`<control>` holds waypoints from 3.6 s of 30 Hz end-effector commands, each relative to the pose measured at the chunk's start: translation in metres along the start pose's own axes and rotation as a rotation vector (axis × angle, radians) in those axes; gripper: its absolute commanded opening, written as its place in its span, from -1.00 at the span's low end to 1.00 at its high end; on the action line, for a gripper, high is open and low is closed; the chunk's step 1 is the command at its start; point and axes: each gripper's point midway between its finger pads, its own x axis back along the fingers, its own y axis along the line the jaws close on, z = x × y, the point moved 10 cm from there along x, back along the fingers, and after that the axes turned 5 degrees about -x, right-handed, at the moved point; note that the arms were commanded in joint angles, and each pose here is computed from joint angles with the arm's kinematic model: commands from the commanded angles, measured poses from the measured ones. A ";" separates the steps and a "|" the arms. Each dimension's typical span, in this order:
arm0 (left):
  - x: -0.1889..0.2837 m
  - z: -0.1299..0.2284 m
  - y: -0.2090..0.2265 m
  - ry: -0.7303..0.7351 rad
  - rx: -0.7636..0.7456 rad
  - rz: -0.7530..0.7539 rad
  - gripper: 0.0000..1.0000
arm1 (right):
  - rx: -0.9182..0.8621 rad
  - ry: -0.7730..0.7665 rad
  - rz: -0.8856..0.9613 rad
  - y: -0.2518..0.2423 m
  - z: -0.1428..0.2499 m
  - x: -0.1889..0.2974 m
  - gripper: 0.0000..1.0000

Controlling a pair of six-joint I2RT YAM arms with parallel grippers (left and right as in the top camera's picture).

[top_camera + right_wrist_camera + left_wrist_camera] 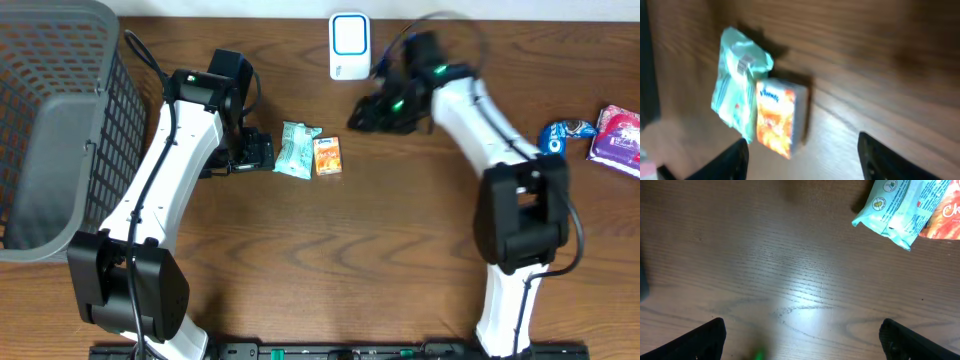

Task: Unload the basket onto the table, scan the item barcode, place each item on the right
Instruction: 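Reach the right gripper to the orange tissue pack and grasp it, then hold the orange pack with the right gripper in front of the scanner, then carry the orange pack right with the right gripper and release it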

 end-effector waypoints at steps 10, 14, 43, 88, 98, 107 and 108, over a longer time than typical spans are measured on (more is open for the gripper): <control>0.004 0.000 0.001 -0.012 -0.002 -0.007 0.96 | -0.090 0.010 0.029 0.019 0.056 -0.082 0.24; 0.004 0.000 0.001 -0.012 -0.002 -0.006 0.96 | -0.122 -0.035 0.087 0.007 0.061 -0.092 -0.03; 0.004 0.000 0.001 -0.012 -0.002 -0.006 0.96 | 0.064 -0.003 -0.974 -0.051 0.006 0.049 -0.98; 0.004 0.000 0.001 -0.011 -0.002 -0.006 0.96 | 0.485 -0.840 0.967 0.071 -0.099 0.003 -0.98; 0.004 0.000 0.001 -0.012 -0.002 -0.006 0.95 | 0.082 -0.861 1.052 -0.005 -0.100 0.127 -0.98; 0.004 0.000 0.001 -0.012 -0.002 -0.007 0.96 | -0.318 -0.465 1.277 -0.188 -0.045 0.219 -0.98; 0.004 0.000 0.001 -0.012 -0.002 -0.006 0.96 | -0.339 -0.454 1.267 -0.197 -0.041 0.224 -0.98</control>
